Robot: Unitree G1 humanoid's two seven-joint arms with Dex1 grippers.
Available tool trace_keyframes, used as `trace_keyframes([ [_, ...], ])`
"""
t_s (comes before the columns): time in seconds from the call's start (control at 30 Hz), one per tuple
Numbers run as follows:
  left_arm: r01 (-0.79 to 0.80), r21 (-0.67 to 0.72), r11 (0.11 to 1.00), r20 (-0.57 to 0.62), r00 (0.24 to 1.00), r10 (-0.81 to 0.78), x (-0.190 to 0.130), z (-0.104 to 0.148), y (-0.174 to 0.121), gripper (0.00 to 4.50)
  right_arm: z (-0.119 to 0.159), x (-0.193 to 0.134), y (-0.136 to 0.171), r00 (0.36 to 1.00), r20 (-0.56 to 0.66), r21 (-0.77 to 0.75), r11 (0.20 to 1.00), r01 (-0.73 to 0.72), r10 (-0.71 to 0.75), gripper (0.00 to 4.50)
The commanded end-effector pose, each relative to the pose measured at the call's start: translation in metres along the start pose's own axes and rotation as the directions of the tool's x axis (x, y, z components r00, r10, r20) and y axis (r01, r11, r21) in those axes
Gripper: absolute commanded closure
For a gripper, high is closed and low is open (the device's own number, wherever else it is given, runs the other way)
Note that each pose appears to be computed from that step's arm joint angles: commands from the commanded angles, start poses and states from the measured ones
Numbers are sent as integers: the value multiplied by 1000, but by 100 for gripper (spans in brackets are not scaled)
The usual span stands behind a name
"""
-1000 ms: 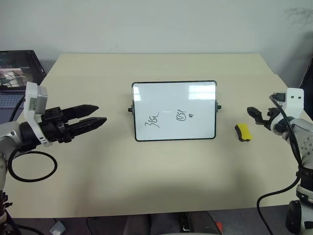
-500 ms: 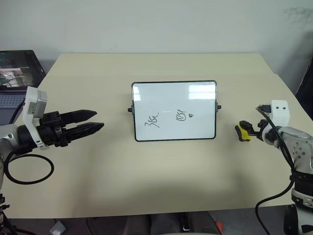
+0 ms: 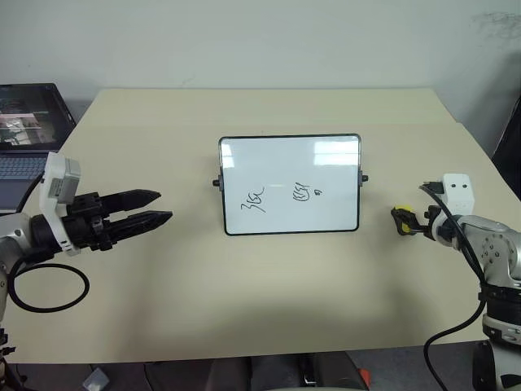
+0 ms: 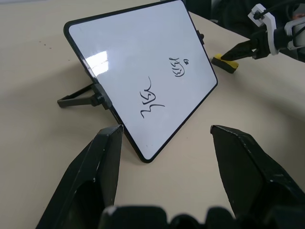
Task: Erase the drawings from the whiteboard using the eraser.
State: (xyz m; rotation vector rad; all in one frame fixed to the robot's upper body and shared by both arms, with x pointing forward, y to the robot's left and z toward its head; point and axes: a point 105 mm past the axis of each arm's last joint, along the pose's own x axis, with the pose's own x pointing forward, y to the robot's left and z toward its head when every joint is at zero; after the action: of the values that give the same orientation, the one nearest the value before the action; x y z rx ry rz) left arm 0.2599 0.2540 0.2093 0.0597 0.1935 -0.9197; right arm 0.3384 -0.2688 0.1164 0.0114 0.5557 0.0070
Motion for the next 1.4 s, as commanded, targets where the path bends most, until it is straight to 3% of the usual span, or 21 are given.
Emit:
trace_keyframes([
  [0.03,-33,48,998,30,999,31,-8,9,3,131,6,-2,1,1000,21,-5,1000,-2,2,0],
  [0.33,-36,58,998,33,999,34,-9,9,3,131,1,2,6,1000,8,-1,1000,-10,10,0],
  [0.43,-39,59,998,33,999,37,-10,9,3,136,-1,4,8,1000,7,0,1000,-10,10,62],
  [0.63,-45,61,997,37,998,42,-10,9,5,136,-3,7,9,1000,3,-2,1000,-2,2,260],
  [0.67,-46,62,997,38,998,44,-10,9,5,136,-3,7,8,1000,3,-7,1000,1,-1,311],
  [0.73,-52,64,997,40,998,50,-10,9,6,136,-5,7,7,1000,-2,-15,1000,7,-7,354],
  [1.1,-61,67,996,45,997,58,-11,10,8,136,7,3,7,999,36,-73,997,22,-20,354],
  [1.4,-58,63,996,34,998,56,-10,8,13,136,71,-26,1,959,279,-93,992,84,-55,354],
])
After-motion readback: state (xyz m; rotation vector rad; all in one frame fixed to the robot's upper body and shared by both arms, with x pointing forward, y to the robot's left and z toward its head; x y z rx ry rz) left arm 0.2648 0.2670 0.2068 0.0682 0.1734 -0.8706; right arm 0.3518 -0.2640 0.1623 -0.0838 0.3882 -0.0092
